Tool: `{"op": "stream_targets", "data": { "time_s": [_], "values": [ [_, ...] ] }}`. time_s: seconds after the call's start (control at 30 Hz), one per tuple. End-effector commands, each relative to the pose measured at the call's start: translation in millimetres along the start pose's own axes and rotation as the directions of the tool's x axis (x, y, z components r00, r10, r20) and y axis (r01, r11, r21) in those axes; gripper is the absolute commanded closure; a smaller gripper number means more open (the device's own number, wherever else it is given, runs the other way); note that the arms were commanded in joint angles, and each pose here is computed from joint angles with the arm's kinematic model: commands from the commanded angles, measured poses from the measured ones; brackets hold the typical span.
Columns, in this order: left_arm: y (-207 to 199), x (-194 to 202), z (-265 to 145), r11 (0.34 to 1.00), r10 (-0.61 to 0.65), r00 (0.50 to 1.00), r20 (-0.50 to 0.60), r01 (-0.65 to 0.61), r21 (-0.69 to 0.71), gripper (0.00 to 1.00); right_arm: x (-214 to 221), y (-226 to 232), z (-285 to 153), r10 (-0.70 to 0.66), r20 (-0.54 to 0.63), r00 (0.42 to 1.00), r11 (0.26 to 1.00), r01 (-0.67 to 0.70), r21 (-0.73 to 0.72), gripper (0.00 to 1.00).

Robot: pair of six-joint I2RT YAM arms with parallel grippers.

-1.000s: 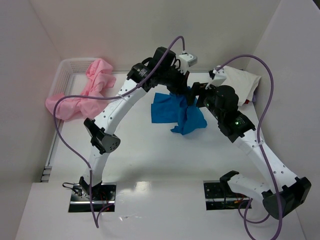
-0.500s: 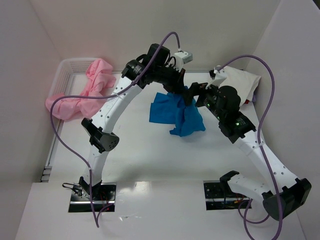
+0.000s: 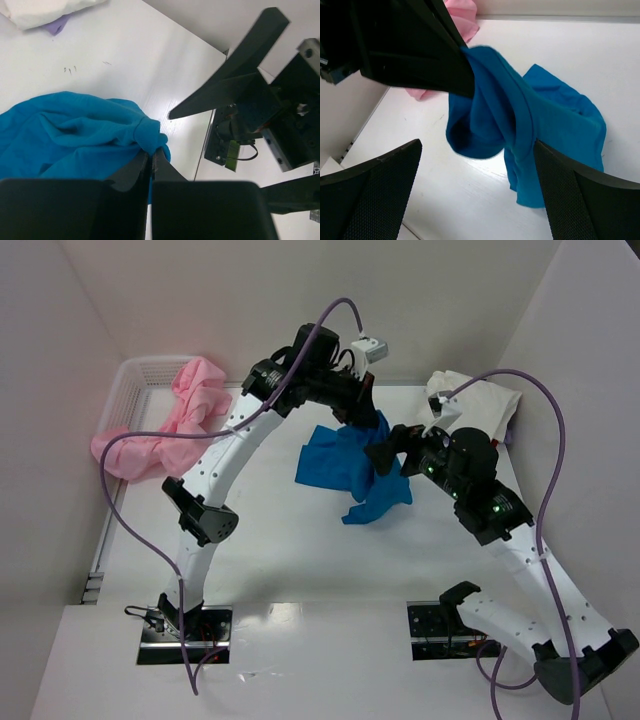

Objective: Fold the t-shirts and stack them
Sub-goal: Flatten out the tshirt

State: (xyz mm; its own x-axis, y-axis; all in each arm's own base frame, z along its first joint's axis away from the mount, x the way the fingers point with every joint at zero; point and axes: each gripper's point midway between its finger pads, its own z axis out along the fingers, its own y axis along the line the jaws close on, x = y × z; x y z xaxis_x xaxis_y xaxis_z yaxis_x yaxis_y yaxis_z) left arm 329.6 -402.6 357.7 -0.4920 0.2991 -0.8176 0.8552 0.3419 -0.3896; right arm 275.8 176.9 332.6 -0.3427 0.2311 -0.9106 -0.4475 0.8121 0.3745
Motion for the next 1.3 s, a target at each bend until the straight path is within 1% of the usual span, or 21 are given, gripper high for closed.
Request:
{"op": "stream_targets", "data": {
  "time_s": [0.0, 0.1, 0.27, 0.47, 0.53, 0.57, 0.6, 0.67, 0.7, 0.77, 0.83, 0.87, 0.9, 0.93, 1.0, 1.03, 1.07, 1.1, 1.17, 1.23, 1.27],
  "values": [
    [-13.9, -29.7, -20.9, 0.998, 0.040, 0.994, 0.099, -0.044, 0.037, 1.00, -3.2, 0.9, -18.3, 0.026, 0.020, 0.999, 0.999, -0.026, 0.018, 0.03],
    [-23.0, -31.1, -23.4, 0.995, 0.046, 0.994, 0.103, -0.055, 0.079, 1.00, 13.1, -7.8, -3.6, 0.013, -0.039, 0.999, 0.999, -0.011, 0.042, 0.03],
    [-30.0, -32.5, -29.8, 0.994, 0.052, 0.993, 0.109, -0.062, 0.092, 1.00, 1.8, -15.6, 10.6, -0.012, 0.013, 1.000, 0.996, 0.011, 0.087, 0.01],
    [-43.8, -27.5, -31.5, 0.988, 0.041, 0.995, 0.092, -0.054, 0.144, 1.00, -4.4, -26.8, 38.4, -0.071, 0.016, 0.997, 0.989, 0.069, 0.131, 0.01],
    [-47.7, -28.6, -33.8, 0.986, 0.047, 0.994, 0.097, -0.062, 0.157, 1.00, -16.7, -31.4, 40.7, -0.086, 0.058, 0.995, 0.983, 0.076, 0.166, 0.03],
    [-50.6, -30.4, -37.4, 0.985, 0.052, 0.993, 0.104, -0.069, 0.158, 1.00, -24.8, -33.7, 41.1, -0.100, 0.089, 0.991, 0.980, 0.082, 0.183, 0.11],
    [-50.9, -27.5, -35.8, 0.984, 0.046, 0.994, 0.095, -0.062, 0.169, 1.00, -31.5, -33.6, 40.1, -0.102, 0.125, 0.987, 0.979, 0.078, 0.187, 0.31],
    [-53.9, -29.3, -39.5, 0.983, 0.052, 0.993, 0.102, -0.069, 0.170, 1.00, -40.9, -30.0, 40.8, -0.104, 0.163, 0.981, 0.982, 0.075, 0.176, 0.56],
    [-52.4, -27.2, -37.7, 0.984, 0.046, 0.994, 0.095, -0.062, 0.169, 1.00, -40.9, -30.0, 40.8, -0.104, 0.164, 0.981, 0.982, 0.075, 0.176, 0.78],
    [-52.4, -27.2, -37.7, 0.984, 0.046, 0.994, 0.094, -0.062, 0.169, 1.00, -47.3, -28.3, 37.6, -0.091, 0.190, 0.978, 0.983, 0.058, 0.175, 0.97],
    [-44.9, -25.8, -34.7, 0.989, 0.039, 0.995, 0.090, -0.051, 0.136, 0.98, -51.7, -27.3, 29.5, -0.080, 0.214, 0.974, 0.983, 0.042, 0.176, 1.00],
    [-39.1, -29.9, -40.9, 0.993, 0.041, 0.994, 0.106, -0.052, 0.104, 0.93, -59.2, -25.8, 21.1, -0.081, 0.242, 0.967, 0.983, 0.037, 0.179, 1.00],
    [-34.8, -30.7, -40.5, 0.996, 0.041, 0.993, 0.109, -0.050, 0.080, 0.83, -59.9, -25.2, 16.8, -0.081, 0.243, 0.967, 0.983, 0.037, 0.178, 1.00],
    [-22.0, -35.6, -46.1, 0.999, 0.042, 0.991, 0.128, -0.044, 0.010, 0.59, -60.1, -26.8, 13.2, -0.081, 0.244, 0.966, 0.981, 0.035, 0.189, 1.00],
    [-6.9, -38.3, -48.4, 0.997, 0.048, 0.989, 0.139, -0.041, -0.060, 0.40, -68.8, -22.0, -0.5, -0.081, 0.259, 0.962, 0.982, 0.033, 0.184, 1.00],
    [-0.8, -42.6, -56.2, 0.994, 0.053, 0.986, 0.155, -0.038, -0.100, 0.20, -71.5, -20.3, -7.1, -0.081, 0.261, 0.962, 0.983, 0.033, 0.183, 1.00],
    [3.2, -43.3, -58.5, 0.994, 0.050, 0.986, 0.159, -0.034, -0.108, 0.13, -68.7, -21.4, -7.1, -0.081, 0.249, 0.965, 0.982, 0.034, 0.187, 1.00],
    [2.2, -48.3, -63.7, 0.990, 0.091, 0.981, 0.173, -0.070, -0.124, 0.01, -74.7, -18.4, -13.4, -0.081, 0.265, 0.961, 0.983, 0.033, 0.182, 1.00],
    [5.6, -46.3, -64.0, 0.986, 0.118, 0.979, 0.165, -0.095, -0.140, 0.01, -75.0, -19.5, -17.7, -0.071, 0.269, 0.961, 0.982, 0.020, 0.189, 1.00],
    [28.7, -29.8, -54.8, 0.972, 0.144, 0.982, 0.121, -0.117, -0.205, 0.01, -77.8, -17.1, -21.9, -0.052, 0.278, 0.959, 0.983, 0.000, 0.181, 1.00],
    [49.0, -1.5, -38.2, 0.969, 0.113, 0.991, 0.066, -0.096, -0.226, 0.01, -73.1, -18.7, -24.7, -0.052, 0.260, 0.964, 0.982, 0.002, 0.188, 1.00]
  ]
}}
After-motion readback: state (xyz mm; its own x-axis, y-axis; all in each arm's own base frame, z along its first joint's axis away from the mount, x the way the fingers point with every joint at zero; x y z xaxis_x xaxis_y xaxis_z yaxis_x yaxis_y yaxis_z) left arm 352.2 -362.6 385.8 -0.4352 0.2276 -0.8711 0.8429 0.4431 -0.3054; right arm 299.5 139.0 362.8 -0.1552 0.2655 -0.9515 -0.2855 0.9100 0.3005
